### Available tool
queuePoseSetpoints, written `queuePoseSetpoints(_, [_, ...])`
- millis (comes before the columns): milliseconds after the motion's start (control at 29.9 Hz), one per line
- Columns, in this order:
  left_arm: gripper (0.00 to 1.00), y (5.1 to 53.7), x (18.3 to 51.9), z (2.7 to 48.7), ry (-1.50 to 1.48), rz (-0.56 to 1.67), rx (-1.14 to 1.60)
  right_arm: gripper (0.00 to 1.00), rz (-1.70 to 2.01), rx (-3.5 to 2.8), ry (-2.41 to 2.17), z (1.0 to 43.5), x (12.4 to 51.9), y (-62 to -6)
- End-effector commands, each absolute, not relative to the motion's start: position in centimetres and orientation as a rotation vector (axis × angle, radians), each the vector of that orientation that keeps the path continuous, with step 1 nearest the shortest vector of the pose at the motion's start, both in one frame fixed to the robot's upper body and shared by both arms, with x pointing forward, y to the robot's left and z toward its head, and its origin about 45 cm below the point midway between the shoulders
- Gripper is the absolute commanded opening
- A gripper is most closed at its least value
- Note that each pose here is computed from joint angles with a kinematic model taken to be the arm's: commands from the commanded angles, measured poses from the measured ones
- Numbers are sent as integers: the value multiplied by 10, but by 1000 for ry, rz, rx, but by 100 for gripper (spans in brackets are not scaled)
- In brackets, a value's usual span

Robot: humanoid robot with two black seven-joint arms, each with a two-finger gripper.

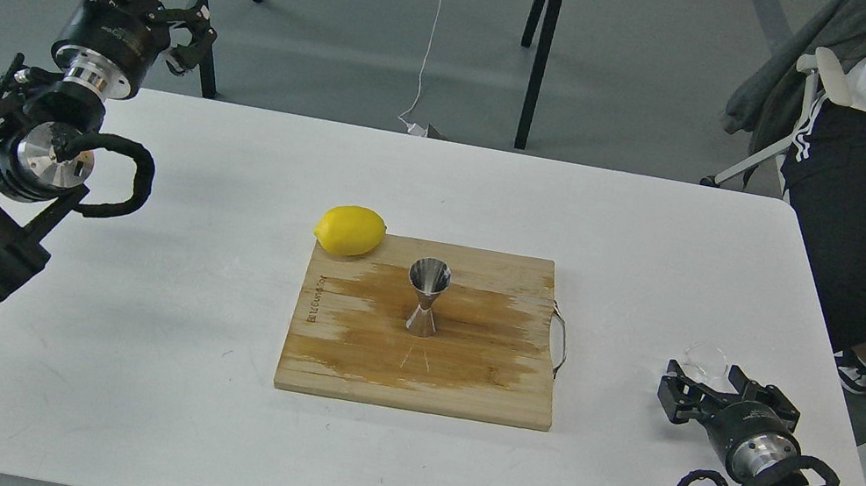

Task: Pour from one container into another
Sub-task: 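Reach the right gripper to the clear glass cup and grasp it, then lift the glass cup with the right gripper and move it above the jigger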

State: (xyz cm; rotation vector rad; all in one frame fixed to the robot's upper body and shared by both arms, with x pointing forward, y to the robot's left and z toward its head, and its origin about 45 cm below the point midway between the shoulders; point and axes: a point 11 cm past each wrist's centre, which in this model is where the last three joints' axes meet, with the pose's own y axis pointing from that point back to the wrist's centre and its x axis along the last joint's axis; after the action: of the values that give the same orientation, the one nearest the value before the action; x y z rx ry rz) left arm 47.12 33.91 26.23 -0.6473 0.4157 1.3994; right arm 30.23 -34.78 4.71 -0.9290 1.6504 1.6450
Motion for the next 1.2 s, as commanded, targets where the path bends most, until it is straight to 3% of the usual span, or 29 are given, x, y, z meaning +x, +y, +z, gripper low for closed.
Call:
queuePoseSetpoints(0, [100,340,471,262,415,1400,-646,69,1647,-909,1641,44,303,-344])
queuePoseSetpoints(167, [100,340,471,262,415,1400,-646,57,1644,-907,1637,44,304,-345])
queuePoseSetpoints(334, [100,340,471,262,415,1400,-646,28,1633,-933,1642,45,304,-344])
queuePoseSetpoints(602, [100,340,471,262,408,1399,-631,27,1635,-981,1611,54,308,-336])
queuePoseSetpoints(1003, [100,340,471,262,405,1397,-620,22,1635,-1385,1374,154,333,-267])
queuePoseSetpoints(1170, [100,340,471,262,406,1397,-622,22,1600,-1584,1456,176,346,-237])
